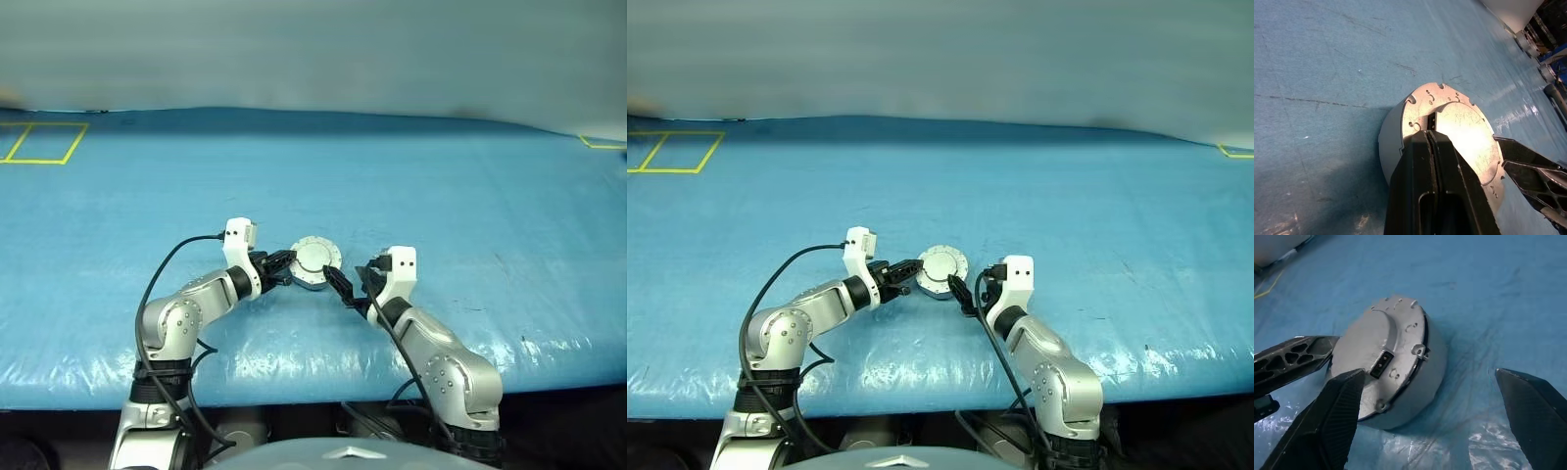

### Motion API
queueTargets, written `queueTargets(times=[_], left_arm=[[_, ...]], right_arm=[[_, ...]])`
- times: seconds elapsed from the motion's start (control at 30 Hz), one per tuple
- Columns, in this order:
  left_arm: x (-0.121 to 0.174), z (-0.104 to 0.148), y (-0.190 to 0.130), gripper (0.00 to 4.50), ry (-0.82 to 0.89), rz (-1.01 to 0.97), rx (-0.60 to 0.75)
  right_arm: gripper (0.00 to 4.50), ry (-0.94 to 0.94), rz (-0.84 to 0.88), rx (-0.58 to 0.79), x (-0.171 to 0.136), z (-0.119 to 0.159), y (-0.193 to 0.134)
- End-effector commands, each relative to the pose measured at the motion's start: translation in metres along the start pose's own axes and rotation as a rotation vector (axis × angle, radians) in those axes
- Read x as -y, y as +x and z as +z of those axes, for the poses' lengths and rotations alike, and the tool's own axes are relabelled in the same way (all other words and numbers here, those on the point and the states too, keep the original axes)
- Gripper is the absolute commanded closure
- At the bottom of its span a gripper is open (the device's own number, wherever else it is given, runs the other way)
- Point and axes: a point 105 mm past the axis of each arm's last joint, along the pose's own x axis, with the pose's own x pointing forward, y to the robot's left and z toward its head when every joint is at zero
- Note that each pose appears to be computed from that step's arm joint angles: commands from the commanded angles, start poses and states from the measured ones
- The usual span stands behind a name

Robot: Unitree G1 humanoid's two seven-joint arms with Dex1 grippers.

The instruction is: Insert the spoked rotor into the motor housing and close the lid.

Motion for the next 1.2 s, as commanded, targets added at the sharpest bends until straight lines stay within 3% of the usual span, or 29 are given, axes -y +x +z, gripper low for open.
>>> queueTargets(times=[0.03, 0.33, 0.67, 0.77, 0.9, 1.07, 1.2], left_arm=[[0.0, -0.003, 0.002, 4.5, 0.019, 0.0, -0.024], [-0.002, -0.003, 0.001, 4.5, 0.03, 0.01, -0.023], [-0.001, -0.003, 0.001, 4.5, 0.035, 0.008, -0.021], [-0.001, -0.004, 0.001, 4.5, 0.037, 0.008, -0.021], [-0.002, -0.006, 0.0, 4.5, 0.035, 0.011, -0.026], [-0.002, -0.008, 0.0, 4.5, 0.028, 0.01, -0.031], [-0.001, -0.009, 0.001, 4.5, 0.025, 0.007, -0.032]], right_arm=[[0.02, 0.203, 0.06, 0.046, -0.016, 0.003, 0.006], [0.02, 0.444, 0.18, 0.003, -0.041, -0.004, 0.018], [0.02, 0.588, 0.234, -0.064, -0.057, -0.016, 0.031], [0.64, 0.675, 0.247, -0.054, -0.056, -0.015, 0.031], [1.99, 0.766, 0.278, -0.049, -0.053, -0.012, 0.027], [3.13, 0.777, 0.288, -0.09, -0.051, -0.018, 0.018], [3.3, 0.764, 0.285, -0.125, -0.052, -0.024, 0.015]])
